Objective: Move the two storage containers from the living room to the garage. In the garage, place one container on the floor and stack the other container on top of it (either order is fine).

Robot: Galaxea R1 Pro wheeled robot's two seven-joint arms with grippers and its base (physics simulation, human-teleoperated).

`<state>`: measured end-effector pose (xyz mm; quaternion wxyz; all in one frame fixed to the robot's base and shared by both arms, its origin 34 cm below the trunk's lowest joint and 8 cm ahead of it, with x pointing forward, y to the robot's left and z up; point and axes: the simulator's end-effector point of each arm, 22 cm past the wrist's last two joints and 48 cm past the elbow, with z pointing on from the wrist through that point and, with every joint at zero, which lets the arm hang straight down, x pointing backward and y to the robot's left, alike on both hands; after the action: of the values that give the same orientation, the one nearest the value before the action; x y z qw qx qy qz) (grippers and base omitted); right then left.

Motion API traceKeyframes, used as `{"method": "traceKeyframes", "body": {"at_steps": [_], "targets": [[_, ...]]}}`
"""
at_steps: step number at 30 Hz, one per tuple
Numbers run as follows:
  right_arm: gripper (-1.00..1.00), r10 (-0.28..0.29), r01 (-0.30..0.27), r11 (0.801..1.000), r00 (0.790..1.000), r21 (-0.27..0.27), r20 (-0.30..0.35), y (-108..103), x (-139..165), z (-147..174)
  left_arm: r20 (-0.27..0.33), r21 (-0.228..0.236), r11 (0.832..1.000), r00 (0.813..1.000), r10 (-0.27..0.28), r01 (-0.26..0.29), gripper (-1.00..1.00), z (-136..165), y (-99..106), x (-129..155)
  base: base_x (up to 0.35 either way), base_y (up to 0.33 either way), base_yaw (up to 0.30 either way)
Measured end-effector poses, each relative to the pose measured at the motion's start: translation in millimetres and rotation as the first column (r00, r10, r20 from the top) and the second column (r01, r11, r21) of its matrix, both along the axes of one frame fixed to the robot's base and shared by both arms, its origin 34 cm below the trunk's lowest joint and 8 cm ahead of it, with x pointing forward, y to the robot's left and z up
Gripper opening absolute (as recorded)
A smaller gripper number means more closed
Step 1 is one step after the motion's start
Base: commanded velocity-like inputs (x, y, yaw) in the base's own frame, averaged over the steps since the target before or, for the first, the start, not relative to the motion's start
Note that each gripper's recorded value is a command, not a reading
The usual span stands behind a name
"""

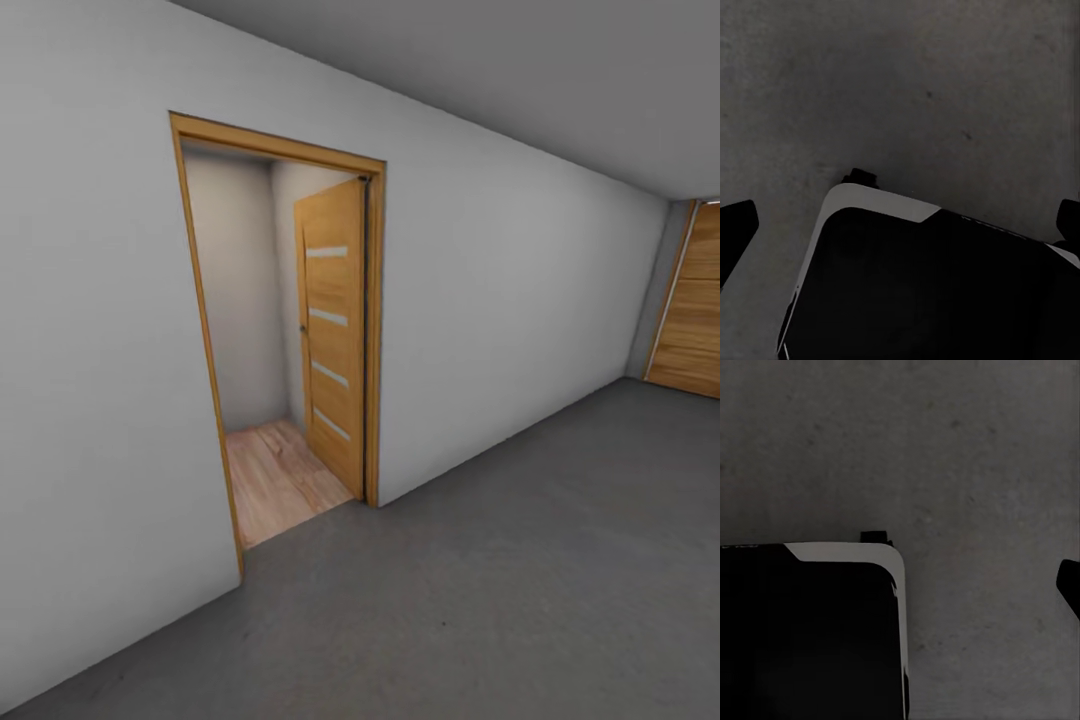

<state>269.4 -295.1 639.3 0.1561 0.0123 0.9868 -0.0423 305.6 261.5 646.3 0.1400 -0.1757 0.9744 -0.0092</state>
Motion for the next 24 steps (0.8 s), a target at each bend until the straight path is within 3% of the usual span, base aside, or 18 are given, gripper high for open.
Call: {"method": "traceKeyframes", "body": {"at_steps": [10, 24], "targets": [[1.0, -0.008, 0.008, 1.0, 1.0, 0.012, -0.005, 4.8, -1.2, -0.7, 0.0, -0.002, 1.0, 1.0, -0.001, 0.001, 1.0, 0.1, -1.3, 0.3, 0.32, -0.016, 0.0], [1.0, -0.009, 0.009, 1.0, 1.0, 0.024, -0.006, 12.4, -1.2, -1.1, -0.001, -0.002, 1.0, 1.0, -0.001, 0.001, 1.0, -0.1, -1.3, -0.2, 0.316, -0.121, 0.0]]}}
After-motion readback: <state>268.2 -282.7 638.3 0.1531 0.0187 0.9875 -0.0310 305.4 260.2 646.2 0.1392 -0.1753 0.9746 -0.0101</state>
